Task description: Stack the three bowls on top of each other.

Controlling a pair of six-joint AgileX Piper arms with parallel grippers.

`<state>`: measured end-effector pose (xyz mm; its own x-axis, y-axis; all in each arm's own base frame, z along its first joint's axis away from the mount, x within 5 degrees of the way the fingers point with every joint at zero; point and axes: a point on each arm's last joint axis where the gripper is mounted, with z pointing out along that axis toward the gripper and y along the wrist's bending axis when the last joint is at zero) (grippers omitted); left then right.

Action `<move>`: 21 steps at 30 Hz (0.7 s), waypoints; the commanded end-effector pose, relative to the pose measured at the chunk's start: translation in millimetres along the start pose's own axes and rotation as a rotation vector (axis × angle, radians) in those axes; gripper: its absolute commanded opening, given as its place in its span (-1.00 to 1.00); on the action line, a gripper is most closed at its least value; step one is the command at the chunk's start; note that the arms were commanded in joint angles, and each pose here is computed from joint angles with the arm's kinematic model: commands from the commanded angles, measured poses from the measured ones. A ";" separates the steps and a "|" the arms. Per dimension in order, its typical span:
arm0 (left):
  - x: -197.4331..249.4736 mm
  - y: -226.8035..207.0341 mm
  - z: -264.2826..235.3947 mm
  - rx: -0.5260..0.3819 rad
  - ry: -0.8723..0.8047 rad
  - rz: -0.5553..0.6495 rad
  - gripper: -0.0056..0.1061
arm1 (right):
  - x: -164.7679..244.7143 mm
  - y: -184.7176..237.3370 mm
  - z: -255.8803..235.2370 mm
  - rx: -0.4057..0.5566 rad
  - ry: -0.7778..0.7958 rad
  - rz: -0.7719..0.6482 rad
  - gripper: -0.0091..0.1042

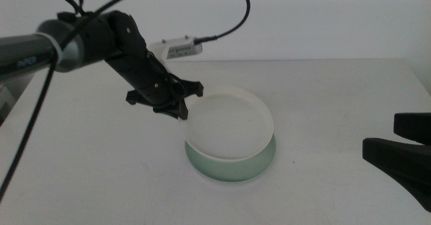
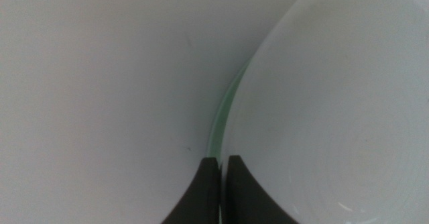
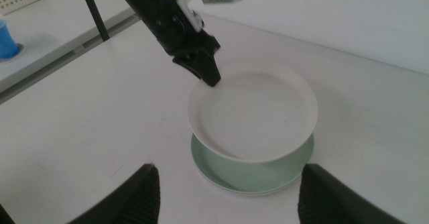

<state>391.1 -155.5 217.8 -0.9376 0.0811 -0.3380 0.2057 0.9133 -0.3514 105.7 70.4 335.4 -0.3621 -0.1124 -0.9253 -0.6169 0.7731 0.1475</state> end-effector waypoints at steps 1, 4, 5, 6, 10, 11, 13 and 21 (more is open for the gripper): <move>-11.0 -12.3 -19.1 0.042 -0.085 -0.011 -0.90 | -11.1 -1.7 -3.1 0.028 -0.069 -0.001 0.08; -9.6 -8.9 -7.5 0.041 -0.056 -0.024 -0.86 | -11.1 -1.7 -3.1 0.028 -0.069 -0.001 0.08; -9.1 -8.3 -4.5 0.040 -0.049 -0.026 -0.81 | -11.1 -1.7 -3.1 0.028 -0.069 -0.001 0.08; -8.9 -8.6 -3.6 0.040 -0.046 -0.025 -0.73 | -11.1 -1.7 -3.1 0.028 -0.069 -0.001 0.08; -7.5 -13.1 -3.5 0.046 -0.043 0.004 -0.10 | -11.1 -1.7 -3.1 0.028 -0.069 -0.001 0.08; -7.5 -13.9 -4.2 0.047 -0.043 0.017 0.13 | -11.1 -1.7 -3.1 0.028 -0.069 -0.001 0.08; -7.3 -15.4 -8.6 0.053 -0.040 0.043 0.54 | -11.1 -1.7 -3.1 0.028 -0.069 -0.001 0.08; -20.7 -10.4 -96.9 0.046 -0.085 0.103 0.98 | -11.1 -1.7 -3.1 0.028 -0.069 -0.001 0.08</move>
<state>391.2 -139.7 257.6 -0.9268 0.1639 -0.3380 0.2846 0.8937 -0.3469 105.7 70.4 335.4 -0.3621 -0.1124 -0.9253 -0.6169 0.7731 0.1475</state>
